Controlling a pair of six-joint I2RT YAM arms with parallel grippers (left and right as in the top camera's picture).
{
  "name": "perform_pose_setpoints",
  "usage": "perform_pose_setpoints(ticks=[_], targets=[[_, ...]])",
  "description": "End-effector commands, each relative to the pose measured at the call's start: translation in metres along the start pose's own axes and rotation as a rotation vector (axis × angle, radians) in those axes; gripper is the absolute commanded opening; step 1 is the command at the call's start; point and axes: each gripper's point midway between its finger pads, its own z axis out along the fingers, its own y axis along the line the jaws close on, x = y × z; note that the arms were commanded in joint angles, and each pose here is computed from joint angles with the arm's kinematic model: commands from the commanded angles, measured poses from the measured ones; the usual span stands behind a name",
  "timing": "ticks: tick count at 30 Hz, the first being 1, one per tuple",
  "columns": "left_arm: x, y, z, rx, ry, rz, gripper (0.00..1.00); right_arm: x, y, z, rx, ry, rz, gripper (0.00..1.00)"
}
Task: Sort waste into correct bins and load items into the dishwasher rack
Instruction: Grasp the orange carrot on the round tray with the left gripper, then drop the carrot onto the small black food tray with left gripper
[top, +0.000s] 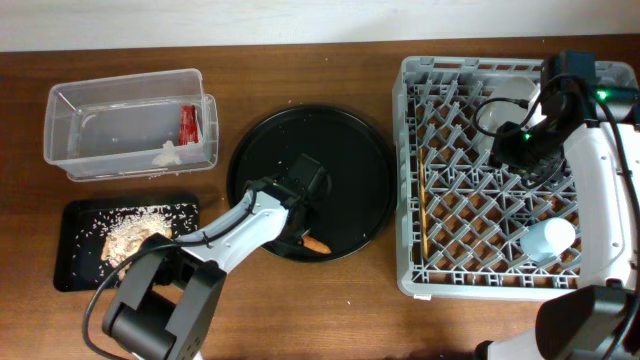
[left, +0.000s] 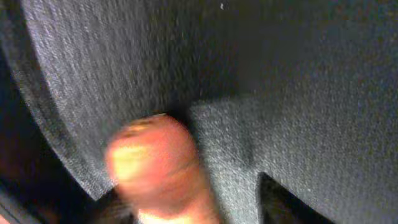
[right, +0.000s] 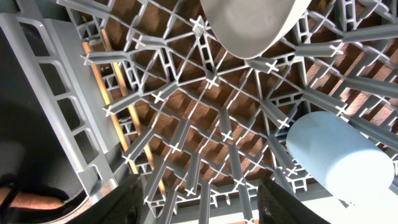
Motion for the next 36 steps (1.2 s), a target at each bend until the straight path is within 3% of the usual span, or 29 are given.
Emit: perform_pose_setpoints(ticks=[1,9,14,19,22,27,36], targets=[[-0.006,0.004,0.002,-0.021,-0.035,0.007,0.48,-0.001,0.001,-0.003,-0.007,-0.01,0.004,0.58],[-0.006,0.005,0.002,-0.024,-0.035,0.008,0.34,-0.001,0.001,-0.003,-0.007,-0.01,0.004,0.58],[-0.009,0.005,0.0,-0.025,-0.05,0.039,0.19,-0.001,0.001,-0.003,-0.007,-0.01,0.004,0.57],[-0.04,0.002,-0.035,0.059,-0.112,0.123,0.07,-0.001,0.001,-0.003,-0.007,-0.01,0.004,0.57],[-0.074,0.033,-0.083,0.047,-0.224,0.06,0.07,-0.001,0.001,-0.003,-0.007,-0.01,0.004,0.57],[-0.117,0.136,-0.145,-0.151,-0.394,-0.14,0.06,-0.001,0.001,-0.003,-0.007,-0.01,0.004,0.57],[-0.181,0.27,-0.123,-0.349,-0.358,-0.635,0.05,-0.001,0.001,-0.003,-0.007,-0.01,0.004,0.57]])
